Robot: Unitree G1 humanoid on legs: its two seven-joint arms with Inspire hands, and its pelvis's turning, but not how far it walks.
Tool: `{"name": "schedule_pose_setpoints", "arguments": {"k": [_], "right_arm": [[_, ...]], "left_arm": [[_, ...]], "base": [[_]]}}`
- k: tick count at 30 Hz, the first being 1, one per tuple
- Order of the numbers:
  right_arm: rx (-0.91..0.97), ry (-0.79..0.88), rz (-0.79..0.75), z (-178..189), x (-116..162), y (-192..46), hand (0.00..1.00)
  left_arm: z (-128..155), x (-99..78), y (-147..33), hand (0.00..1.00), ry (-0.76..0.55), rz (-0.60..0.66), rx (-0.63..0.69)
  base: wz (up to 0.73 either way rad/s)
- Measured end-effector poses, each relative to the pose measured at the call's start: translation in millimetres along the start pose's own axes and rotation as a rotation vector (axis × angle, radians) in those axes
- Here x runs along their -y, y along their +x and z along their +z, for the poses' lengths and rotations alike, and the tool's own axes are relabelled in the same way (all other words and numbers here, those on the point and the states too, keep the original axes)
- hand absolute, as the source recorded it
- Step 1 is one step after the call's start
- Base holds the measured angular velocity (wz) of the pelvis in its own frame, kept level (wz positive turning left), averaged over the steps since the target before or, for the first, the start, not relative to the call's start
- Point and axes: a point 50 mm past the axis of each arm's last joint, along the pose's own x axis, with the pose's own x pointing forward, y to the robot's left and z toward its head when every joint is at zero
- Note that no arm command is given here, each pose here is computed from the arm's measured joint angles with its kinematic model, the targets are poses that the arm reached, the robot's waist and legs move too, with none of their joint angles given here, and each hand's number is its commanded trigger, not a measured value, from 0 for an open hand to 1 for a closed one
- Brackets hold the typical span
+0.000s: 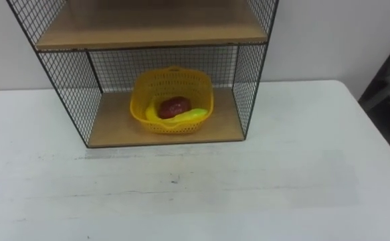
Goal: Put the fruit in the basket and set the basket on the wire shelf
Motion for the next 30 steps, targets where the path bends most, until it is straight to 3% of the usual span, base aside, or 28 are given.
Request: {"name": "schedule_pose_setpoints", "arguments": {"k": [6, 12, 21, 30], "right_arm": [[-0.019, -0.296, 0.252, -20.7, -19.1, -7.9, 0.0], [0.05, -0.666, 0.467, -32.3, -38.4, -19.5, 0.0], [0.096, -0.975, 0.641, -51.7, -62.1, -39.9, 0.0], [0.099, -1.066, 0.711, -61.8, -64.7, -45.4, 0.0]], "left_arm": [[-8.4, 34.9, -10.1, 0.0, 0.359, -0.221, 0.029], [-16.5, 47.9, -16.5, 0.0, 0.588, -0.301, 0.061], [-23.9, 60.9, -23.2, 0.0, 0.681, -0.371, 0.043], [-30.7, 70.9, -29.7, 0.0, 0.701, -0.42, 0.039]], "base": [[-0.05], [-0.07], [-0.02], [0.0]]}}
